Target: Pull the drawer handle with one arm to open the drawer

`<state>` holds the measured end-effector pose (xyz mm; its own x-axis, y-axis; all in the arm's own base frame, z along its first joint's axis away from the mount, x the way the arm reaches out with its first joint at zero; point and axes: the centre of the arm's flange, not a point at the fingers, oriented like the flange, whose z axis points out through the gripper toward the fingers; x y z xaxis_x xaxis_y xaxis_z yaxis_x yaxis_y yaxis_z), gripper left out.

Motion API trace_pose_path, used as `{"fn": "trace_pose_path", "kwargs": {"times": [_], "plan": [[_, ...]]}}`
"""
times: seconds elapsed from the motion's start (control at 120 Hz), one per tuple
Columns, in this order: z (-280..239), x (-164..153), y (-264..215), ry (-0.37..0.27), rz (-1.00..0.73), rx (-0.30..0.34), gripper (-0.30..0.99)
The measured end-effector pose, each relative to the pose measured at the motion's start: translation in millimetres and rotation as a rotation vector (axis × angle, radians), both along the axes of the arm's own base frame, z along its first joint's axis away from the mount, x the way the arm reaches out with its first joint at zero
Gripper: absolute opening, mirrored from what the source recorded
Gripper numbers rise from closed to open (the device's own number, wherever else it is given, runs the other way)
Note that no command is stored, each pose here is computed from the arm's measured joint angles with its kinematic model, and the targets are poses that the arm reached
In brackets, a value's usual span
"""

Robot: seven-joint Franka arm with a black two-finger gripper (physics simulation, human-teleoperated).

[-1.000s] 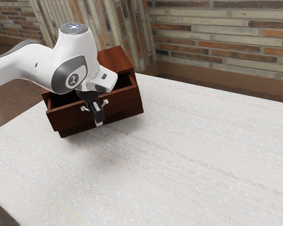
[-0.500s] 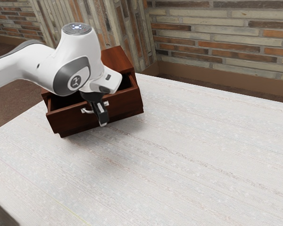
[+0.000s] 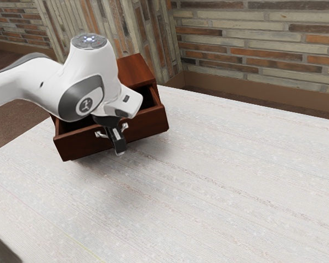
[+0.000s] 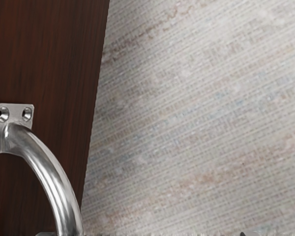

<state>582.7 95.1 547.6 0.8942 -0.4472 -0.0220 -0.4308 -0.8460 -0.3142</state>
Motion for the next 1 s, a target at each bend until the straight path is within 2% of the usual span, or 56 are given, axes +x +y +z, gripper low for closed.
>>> {"fn": "trace_pose_path", "kwargs": {"times": [0.433, 0.617, 0.767, 0.85, 0.917, 1.0], "plan": [[1, -23, -24, -0.013, -0.012, 0.016, 0.47], [12, -25, -24, -0.042, -0.005, 0.026, 0.38], [68, -24, -36, -0.142, -0.021, 0.051, 0.43], [98, -30, -50, -0.186, -0.036, 0.062, 0.50], [116, -35, -56, -0.195, -0.038, 0.061, 0.55], [130, -40, -67, -0.175, -0.051, 0.012, 0.60]]}}
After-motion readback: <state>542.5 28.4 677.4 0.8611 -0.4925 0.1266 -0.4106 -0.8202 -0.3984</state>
